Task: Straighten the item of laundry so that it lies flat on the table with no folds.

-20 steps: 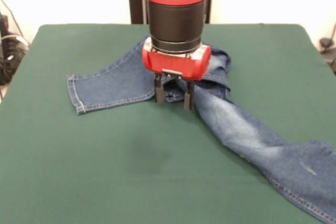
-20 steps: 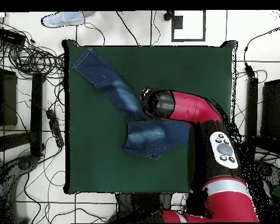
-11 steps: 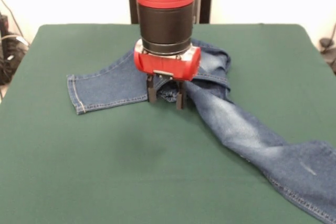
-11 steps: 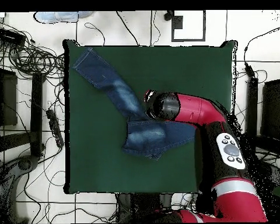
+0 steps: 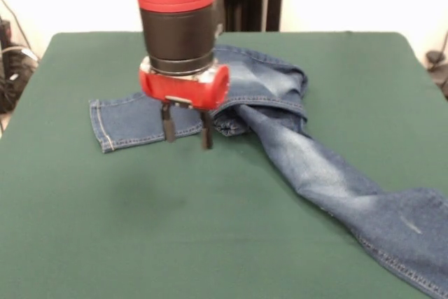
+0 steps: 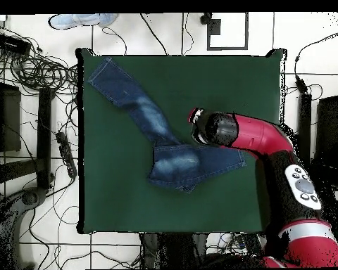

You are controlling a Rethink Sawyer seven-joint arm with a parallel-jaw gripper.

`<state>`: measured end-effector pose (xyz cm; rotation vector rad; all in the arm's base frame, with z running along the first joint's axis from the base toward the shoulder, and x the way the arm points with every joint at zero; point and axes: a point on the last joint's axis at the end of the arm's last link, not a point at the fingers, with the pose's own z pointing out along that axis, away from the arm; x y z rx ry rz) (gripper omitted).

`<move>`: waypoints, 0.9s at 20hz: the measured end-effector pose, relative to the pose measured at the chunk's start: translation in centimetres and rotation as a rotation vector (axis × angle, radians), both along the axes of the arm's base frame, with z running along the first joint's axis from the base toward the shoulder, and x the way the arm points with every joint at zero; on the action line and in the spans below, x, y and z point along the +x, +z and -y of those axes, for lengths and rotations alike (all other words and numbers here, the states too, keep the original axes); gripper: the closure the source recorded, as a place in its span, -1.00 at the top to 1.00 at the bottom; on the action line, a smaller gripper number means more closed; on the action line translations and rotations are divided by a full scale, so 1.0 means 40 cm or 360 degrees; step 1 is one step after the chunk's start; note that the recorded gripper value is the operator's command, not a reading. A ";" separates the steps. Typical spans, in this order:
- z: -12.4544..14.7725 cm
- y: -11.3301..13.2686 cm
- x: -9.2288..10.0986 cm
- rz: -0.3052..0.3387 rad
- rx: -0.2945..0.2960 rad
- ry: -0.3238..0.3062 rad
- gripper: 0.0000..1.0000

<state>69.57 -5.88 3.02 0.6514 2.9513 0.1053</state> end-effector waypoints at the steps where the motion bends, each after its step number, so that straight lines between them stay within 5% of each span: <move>1: 0.011 0.000 0.001 0.0003 0.0003 -0.0006 1.00; 10: 0.154 -0.023 0.007 0.0013 -0.0004 -0.0061 1.00; 18: 0.195 -0.032 0.004 -0.0018 -0.0002 -0.0049 1.00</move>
